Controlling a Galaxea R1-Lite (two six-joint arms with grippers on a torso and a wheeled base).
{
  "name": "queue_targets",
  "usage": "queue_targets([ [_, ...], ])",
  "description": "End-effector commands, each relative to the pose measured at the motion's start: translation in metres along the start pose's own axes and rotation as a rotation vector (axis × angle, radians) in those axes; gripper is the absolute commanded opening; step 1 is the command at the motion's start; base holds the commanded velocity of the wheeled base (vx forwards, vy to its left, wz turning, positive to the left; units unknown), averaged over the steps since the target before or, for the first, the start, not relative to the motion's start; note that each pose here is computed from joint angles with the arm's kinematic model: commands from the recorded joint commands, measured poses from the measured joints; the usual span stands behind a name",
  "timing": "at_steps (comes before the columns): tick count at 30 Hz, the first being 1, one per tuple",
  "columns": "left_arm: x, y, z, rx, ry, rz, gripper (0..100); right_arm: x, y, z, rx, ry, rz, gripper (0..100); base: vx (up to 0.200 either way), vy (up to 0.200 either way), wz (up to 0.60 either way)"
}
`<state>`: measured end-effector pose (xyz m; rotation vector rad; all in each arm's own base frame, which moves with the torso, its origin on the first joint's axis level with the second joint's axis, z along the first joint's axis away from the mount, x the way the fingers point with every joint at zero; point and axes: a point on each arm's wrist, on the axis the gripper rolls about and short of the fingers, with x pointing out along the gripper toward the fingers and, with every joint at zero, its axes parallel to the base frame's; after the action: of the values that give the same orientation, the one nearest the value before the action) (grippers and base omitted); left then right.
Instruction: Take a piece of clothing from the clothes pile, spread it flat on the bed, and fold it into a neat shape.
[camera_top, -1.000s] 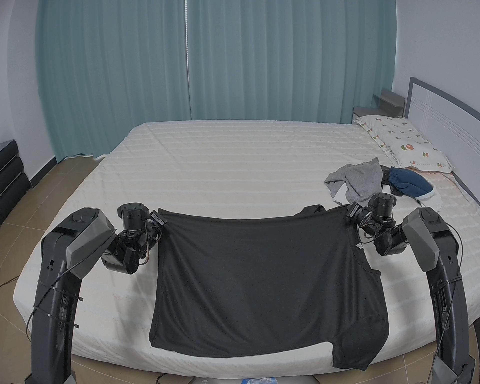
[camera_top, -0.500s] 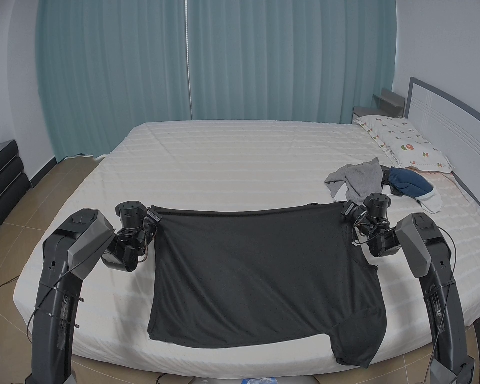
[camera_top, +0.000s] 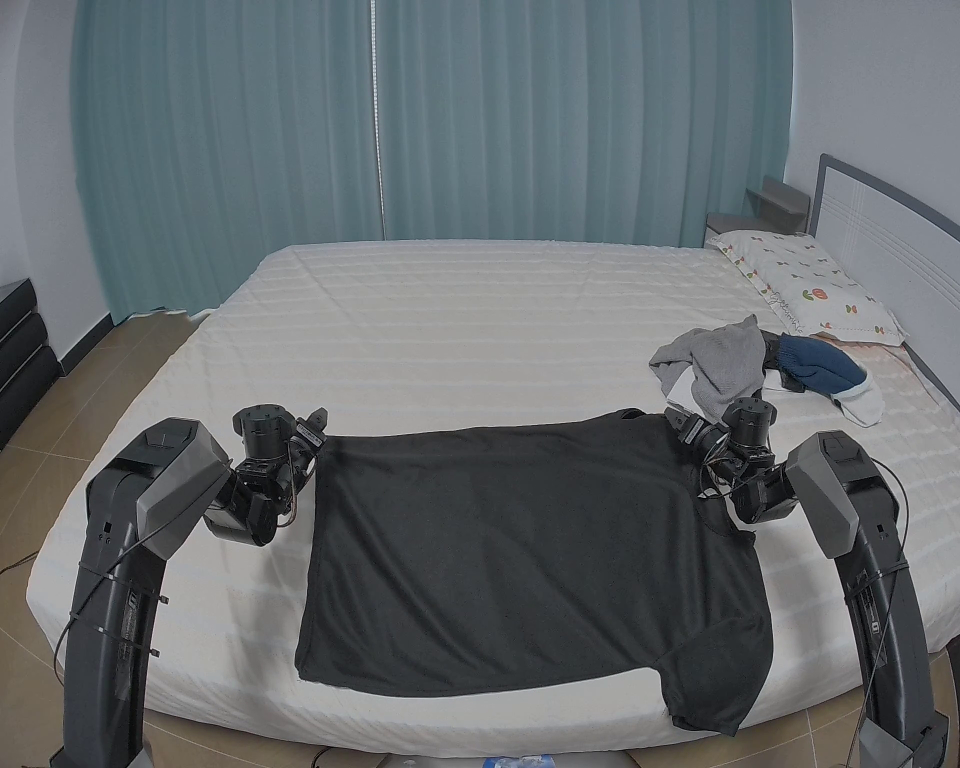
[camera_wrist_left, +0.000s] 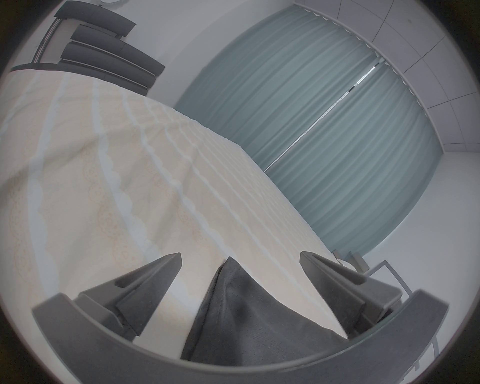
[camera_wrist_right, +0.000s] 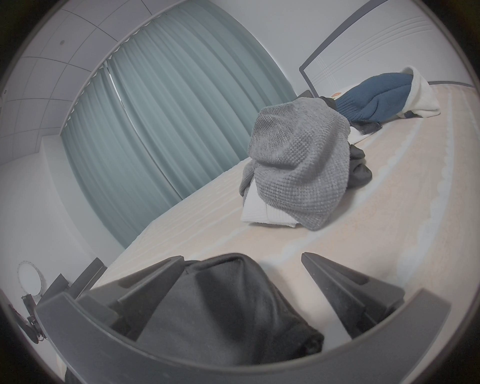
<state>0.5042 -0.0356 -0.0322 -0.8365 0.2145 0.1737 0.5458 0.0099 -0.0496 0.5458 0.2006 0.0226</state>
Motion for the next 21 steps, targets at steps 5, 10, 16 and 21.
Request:
queue_targets([
  [5,-0.028,-0.009,0.007,-0.007,0.009,-0.005,100,-0.029,-0.005,0.043,0.014,-0.002,-0.042,100,0.000,0.000,0.00],
  [10,-0.061,-0.019,0.015,-0.023,0.038,-0.051,100,-0.061,-0.002,0.069,0.025,0.012,-0.046,100,0.000,0.000,0.00],
  [16,-0.108,-0.029,0.032,-0.056,0.075,-0.059,100,-0.145,0.014,0.063,0.053,0.168,-0.003,100,0.000,0.000,0.00],
  [21,-0.147,-0.032,0.025,-0.073,0.168,-0.056,100,-0.214,0.020,0.050,0.130,0.255,0.037,100,0.000,0.000,0.00],
])
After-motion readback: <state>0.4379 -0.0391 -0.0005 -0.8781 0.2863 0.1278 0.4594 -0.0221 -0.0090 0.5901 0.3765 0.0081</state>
